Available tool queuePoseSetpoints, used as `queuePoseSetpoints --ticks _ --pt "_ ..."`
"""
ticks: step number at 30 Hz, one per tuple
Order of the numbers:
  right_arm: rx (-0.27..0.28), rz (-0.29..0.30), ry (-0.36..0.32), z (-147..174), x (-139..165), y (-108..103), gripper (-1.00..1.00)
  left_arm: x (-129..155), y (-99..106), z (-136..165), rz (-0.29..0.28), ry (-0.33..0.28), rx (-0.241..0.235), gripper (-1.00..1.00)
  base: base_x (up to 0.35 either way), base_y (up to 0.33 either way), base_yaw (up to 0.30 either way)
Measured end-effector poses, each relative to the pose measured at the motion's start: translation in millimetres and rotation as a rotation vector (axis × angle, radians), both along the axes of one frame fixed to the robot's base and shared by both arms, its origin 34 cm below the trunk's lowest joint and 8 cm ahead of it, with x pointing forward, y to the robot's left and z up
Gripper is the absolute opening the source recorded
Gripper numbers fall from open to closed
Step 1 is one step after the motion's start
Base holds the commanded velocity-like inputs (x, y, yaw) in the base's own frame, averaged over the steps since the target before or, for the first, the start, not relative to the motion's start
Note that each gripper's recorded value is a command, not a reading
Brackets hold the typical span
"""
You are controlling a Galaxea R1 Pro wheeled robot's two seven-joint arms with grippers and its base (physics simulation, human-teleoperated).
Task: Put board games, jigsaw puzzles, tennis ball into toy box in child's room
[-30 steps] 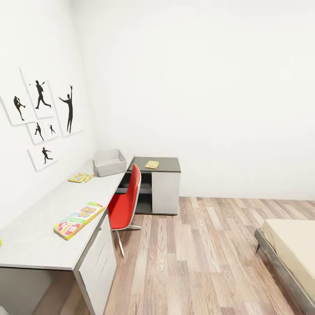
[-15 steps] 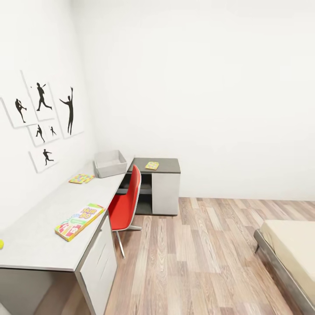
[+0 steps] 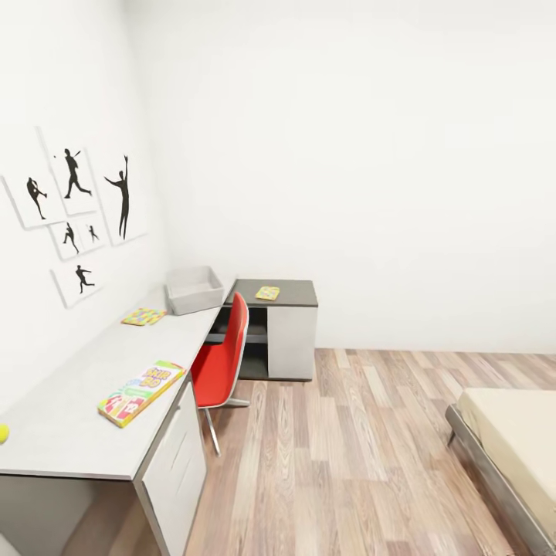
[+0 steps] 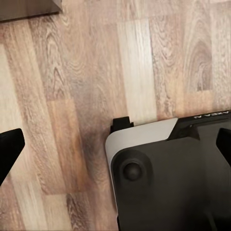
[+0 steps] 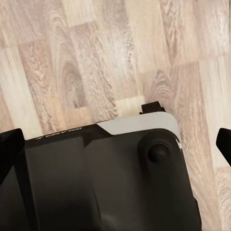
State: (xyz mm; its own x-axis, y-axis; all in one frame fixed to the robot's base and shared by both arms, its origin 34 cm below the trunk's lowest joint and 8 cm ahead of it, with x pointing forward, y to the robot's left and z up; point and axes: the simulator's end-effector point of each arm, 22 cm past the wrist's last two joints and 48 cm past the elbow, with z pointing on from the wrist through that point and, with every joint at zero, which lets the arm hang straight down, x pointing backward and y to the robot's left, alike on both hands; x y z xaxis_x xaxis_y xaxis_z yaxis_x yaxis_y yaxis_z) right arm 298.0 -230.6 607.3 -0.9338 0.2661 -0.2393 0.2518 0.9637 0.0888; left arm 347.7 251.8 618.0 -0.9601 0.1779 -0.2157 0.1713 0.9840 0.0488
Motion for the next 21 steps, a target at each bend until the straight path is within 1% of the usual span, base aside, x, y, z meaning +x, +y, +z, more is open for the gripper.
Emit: queuePoseSetpoints --ticks 7,16,21 --pt "-0.005 -0.003 0.003 2.6 -6.9 -1.7 1.0 -3.3 -7.0 3.0 -0.018 0.004 -0.005 1.0 0.0 0.0 -0.154" --pt "-0.003 -0.001 0.015 0.6 -11.9 0.9 1.0 -6.4 -8.6 0.7 -0.063 0.01 0.004 1.0 0.0 0.0 -0.183" --pt "-0.003 0.0 0.022 -0.5 -14.5 1.1 1.0 -7.6 -9.4 -0.6 -0.071 0.012 0.003 1.0 -0.034 0.008 -0.186"
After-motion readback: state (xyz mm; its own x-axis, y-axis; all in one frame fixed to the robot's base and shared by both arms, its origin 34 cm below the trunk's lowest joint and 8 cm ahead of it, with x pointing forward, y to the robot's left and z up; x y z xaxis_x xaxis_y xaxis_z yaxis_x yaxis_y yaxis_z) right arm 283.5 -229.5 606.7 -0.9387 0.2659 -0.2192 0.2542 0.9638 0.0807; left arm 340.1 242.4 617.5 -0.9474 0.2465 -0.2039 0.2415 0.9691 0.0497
